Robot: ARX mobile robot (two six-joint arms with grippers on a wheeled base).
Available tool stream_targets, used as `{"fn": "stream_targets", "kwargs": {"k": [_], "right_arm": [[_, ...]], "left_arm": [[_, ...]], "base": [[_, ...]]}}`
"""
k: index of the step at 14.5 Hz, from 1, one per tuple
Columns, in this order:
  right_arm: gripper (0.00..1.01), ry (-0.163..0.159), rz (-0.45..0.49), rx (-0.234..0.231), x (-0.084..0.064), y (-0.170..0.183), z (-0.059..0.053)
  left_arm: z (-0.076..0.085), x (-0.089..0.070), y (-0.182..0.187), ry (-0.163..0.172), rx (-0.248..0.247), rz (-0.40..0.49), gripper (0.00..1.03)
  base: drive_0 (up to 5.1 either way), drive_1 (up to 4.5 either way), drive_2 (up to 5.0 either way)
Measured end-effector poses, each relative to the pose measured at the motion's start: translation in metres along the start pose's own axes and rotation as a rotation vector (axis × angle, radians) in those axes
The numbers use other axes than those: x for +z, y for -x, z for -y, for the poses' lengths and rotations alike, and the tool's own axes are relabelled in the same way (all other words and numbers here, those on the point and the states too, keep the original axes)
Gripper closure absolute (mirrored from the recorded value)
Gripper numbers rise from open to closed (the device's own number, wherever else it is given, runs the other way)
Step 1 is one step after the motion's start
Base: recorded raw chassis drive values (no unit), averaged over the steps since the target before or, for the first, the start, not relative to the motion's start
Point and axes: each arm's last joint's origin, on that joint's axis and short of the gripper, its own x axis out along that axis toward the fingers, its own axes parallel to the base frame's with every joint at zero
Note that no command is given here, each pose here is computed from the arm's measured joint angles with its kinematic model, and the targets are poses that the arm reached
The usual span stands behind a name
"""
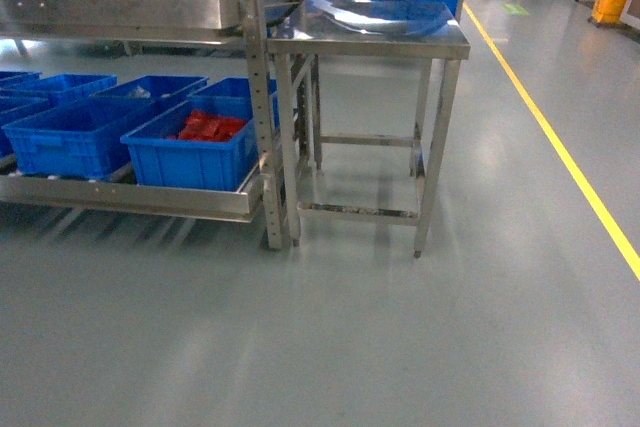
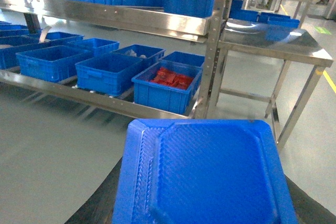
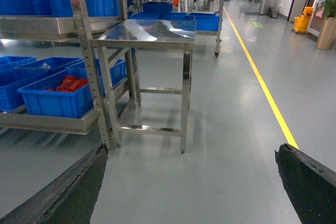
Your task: Pick blue part to blue bin on bottom shelf
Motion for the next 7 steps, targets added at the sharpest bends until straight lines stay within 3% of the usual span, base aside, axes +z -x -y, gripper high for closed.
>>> {"fn": "stream_targets", "kwargs": {"k": [7], "right_arm": [[0.03, 0.0, 0.0, 0.0, 0.0, 0.0, 0.0]], "left_arm": [[0.0, 0.0004, 0.0001, 0.003, -0.001, 0.004, 0.6]], "base": [[0.0, 4.12, -4.1]]}}
